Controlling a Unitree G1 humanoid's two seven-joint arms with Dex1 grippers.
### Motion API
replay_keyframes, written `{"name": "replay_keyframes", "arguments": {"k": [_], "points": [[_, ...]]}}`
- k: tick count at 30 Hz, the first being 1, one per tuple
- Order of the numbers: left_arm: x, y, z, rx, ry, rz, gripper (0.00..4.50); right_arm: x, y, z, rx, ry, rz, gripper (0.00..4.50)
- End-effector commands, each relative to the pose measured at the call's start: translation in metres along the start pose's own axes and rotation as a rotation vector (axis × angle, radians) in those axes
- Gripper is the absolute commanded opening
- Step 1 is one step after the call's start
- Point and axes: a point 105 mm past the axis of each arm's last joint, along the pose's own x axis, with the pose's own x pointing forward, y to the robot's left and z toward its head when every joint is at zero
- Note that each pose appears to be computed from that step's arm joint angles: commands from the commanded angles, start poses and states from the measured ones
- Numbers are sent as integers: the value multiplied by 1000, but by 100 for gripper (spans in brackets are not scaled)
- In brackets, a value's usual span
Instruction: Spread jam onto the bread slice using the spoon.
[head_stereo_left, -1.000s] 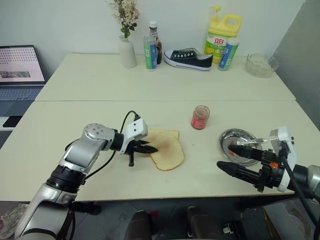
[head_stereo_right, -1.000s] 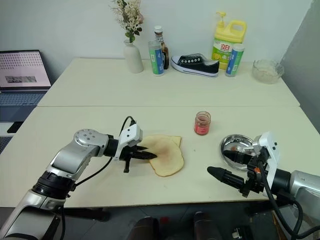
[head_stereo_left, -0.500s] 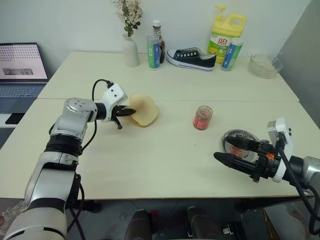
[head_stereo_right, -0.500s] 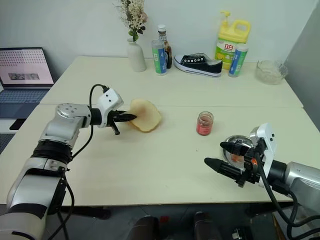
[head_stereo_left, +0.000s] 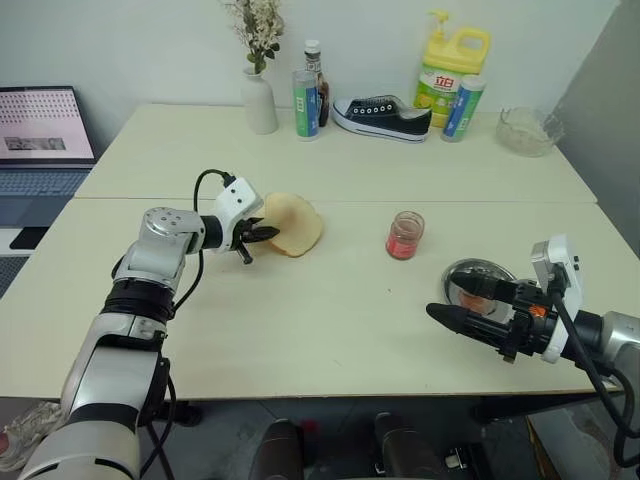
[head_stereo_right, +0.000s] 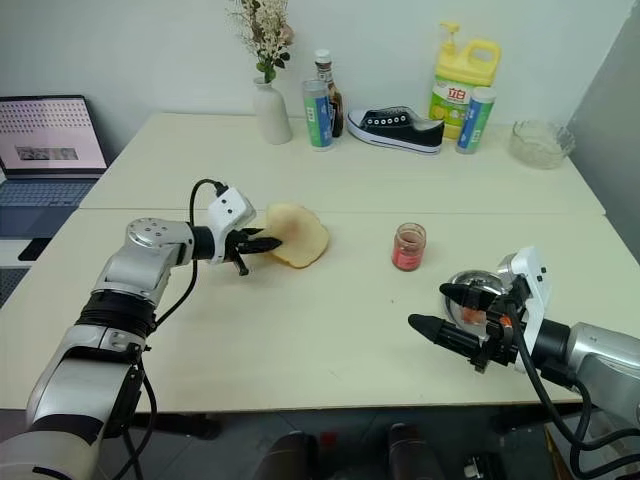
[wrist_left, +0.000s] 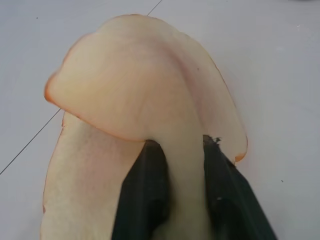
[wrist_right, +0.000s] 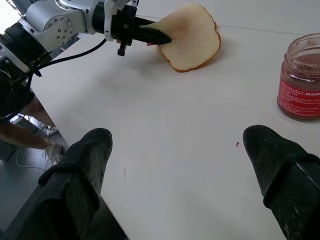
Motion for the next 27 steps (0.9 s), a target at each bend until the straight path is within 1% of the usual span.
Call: {"name": "replay_keyframes", "arguments": {"k": [1, 5, 8, 11, 12, 16, 19, 21, 24, 27], "points": [[-4, 2, 13, 20, -41, 14, 177, -1, 2, 8, -28, -33, 8, 450], [-5, -2, 14, 12, -56, -9, 177, -2, 2, 8, -28, -34, 6, 450], [-7, -2, 18, -11, -80, -14, 119, -2, 1, 8, -28, -32, 3, 450], [-10, -4, 24, -21, -104, -31, 26, -2, 0, 8, -28, -31, 0, 450], [-11, -4, 26, -20, -108, -33, 1, -3, 0, 8, -29, -31, -1, 450], [-14, -2, 35, -5, -121, -28, 1, -3, -1, 9, -30, -33, -5, 450], [-17, -7, 48, 7, -160, -59, 1, -3, -1, 10, -33, -33, -8, 450], [-21, -24, 62, 15, -204, -159, 1, -5, -1, 10, -34, -33, -13, 450], [-34, -71, 77, 37, -249, -416, 1, -9, -2, 11, -34, -25, -21, 450], [-39, -112, 66, 48, -184, -605, 1, -19, 1, 8, -25, 8, -17, 450]]}}
